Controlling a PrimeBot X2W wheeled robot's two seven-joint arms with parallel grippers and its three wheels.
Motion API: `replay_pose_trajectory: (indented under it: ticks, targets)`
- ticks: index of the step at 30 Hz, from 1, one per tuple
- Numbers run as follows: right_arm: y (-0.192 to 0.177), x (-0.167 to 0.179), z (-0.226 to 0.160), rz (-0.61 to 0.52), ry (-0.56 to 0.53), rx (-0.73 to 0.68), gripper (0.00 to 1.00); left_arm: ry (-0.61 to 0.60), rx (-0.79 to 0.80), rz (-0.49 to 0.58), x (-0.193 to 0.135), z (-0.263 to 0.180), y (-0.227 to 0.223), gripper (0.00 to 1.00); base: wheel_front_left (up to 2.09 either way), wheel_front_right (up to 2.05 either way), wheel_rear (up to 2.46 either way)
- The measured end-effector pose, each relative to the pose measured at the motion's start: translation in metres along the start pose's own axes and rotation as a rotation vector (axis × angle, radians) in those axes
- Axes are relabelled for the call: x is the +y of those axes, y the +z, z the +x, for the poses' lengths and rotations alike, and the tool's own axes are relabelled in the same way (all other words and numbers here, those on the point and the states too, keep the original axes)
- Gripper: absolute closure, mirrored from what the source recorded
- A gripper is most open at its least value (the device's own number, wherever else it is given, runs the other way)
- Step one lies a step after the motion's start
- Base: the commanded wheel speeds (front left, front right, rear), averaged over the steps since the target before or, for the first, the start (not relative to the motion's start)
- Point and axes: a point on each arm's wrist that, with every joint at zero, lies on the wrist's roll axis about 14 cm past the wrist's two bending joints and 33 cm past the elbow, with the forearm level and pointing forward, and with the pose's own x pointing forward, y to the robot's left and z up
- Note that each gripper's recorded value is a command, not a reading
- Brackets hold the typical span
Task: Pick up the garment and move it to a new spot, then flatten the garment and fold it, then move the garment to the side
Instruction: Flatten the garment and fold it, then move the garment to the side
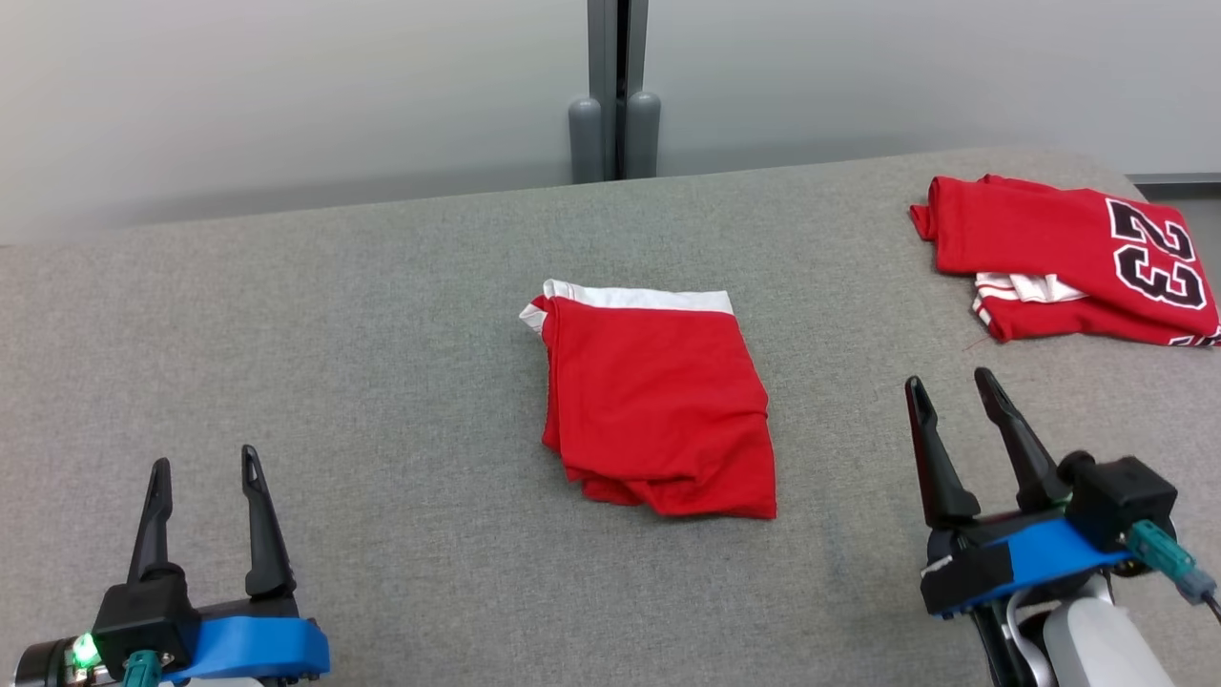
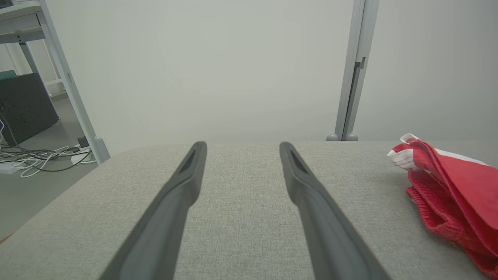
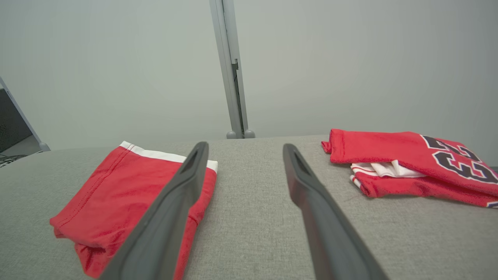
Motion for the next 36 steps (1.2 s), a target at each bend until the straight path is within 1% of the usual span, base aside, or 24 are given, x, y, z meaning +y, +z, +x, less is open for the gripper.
replay_pose_trajectory:
  ticks: [5, 12, 17, 21, 30, 36]
  targets:
    - [-0.003, -0.004, -0.018, -0.010, -0.028, 0.007, 0.00, -0.002, 0.004, 0.008, 0.000, -0.007, 0.000, 0.00, 0.00, 0.00, 0.00]
    - [-0.014, 0.008, -0.029, -0.016, -0.018, 0.034, 0.00, 0.001, -0.006, 0.017, 0.004, -0.014, 0.004, 0.00, 0.00, 0.00, 0.00]
    - [-0.017, 0.021, -0.026, -0.023, 0.015, 0.044, 0.00, 0.002, 0.041, 0.021, 0.010, -0.019, -0.003, 0.00, 0.00, 0.00, 0.00]
    - [-0.017, 0.028, -0.023, -0.022, 0.034, 0.045, 0.00, 0.014, 0.028, 0.013, 0.014, -0.017, 0.008, 0.00, 0.00, 0.00, 0.00]
    - [-0.011, 0.031, -0.019, -0.039, 0.042, 0.042, 0.00, 0.002, 0.027, -0.005, 0.010, -0.015, 0.022, 0.00, 0.00, 0.00, 0.00]
    - [-0.011, 0.031, -0.017, -0.049, 0.043, 0.047, 0.00, -0.001, 0.032, -0.015, 0.009, -0.016, 0.023, 0.00, 0.00, 0.00, 0.00]
